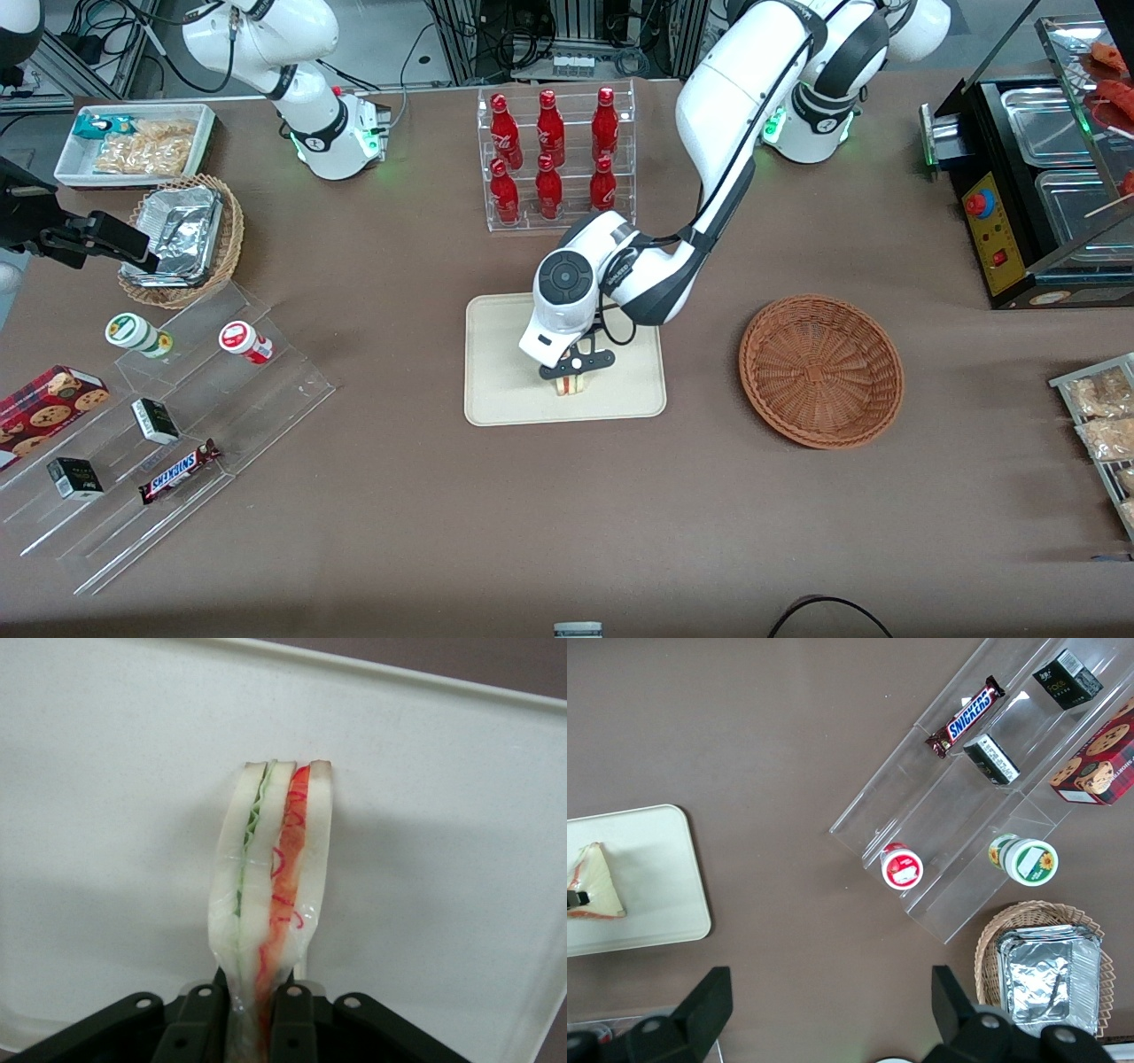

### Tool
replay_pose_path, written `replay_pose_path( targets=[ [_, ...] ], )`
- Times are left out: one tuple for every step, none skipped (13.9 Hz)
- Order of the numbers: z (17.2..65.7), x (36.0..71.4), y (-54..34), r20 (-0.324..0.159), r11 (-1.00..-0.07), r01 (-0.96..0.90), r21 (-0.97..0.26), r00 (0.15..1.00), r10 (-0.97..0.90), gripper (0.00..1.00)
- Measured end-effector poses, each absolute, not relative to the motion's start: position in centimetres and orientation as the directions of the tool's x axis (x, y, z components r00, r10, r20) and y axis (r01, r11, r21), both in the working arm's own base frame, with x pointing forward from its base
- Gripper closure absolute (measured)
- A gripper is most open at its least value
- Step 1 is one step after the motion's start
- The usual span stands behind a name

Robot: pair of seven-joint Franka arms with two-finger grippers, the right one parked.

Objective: Place sandwich from basket to tray
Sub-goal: 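Lower the sandwich onto the tray and open the left gripper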

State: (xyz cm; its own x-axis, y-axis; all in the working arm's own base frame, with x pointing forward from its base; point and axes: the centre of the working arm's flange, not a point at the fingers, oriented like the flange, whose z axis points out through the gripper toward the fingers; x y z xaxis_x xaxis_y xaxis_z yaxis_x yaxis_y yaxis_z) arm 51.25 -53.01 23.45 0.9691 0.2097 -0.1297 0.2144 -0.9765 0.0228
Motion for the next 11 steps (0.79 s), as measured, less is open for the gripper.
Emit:
replay_pose_path(
  targets=[
    [23.8,51.4,-53.1,-0.125,-0.976,0.215,0.029,0.97,0.21,0.64],
    [24.5,51.7,-53.2,-0.117,-0.976,0.215,0.039,0.971,0.21,0.53],
    [25.4,51.8,-53.3,-0.109,-0.976,0.214,0.048,0.972,0.208,0.44],
    [26.5,51.9,-53.3,-0.104,-0.976,0.212,0.048,0.973,0.206,0.33],
    [27.6,52.0,-53.0,-0.094,-0.978,0.204,0.036,0.975,0.2,0.24],
    [28.9,52.2,-52.5,-0.075,-0.982,0.19,0.008,0.979,0.189,0.13],
    [30.3,52.5,-51.7,-0.051,-0.984,0.173,-0.029,0.983,0.174,0.04],
    [31.9,53.1,-50.4,-0.04,-0.985,0.161,-0.06,0.986,0.163,0.0],
    [33.3,53.7,-48.9,-0.044,-0.985,0.156,-0.079,0.986,0.16,0.0],
    [34.4,54.4,-47.2,-0.053,-0.982,0.162,-0.097,0.984,0.167,0.0],
    [35.1,55.2,-45.0,-0.067,-0.977,0.176,-0.117,0.981,0.185,0.0]
  ],
)
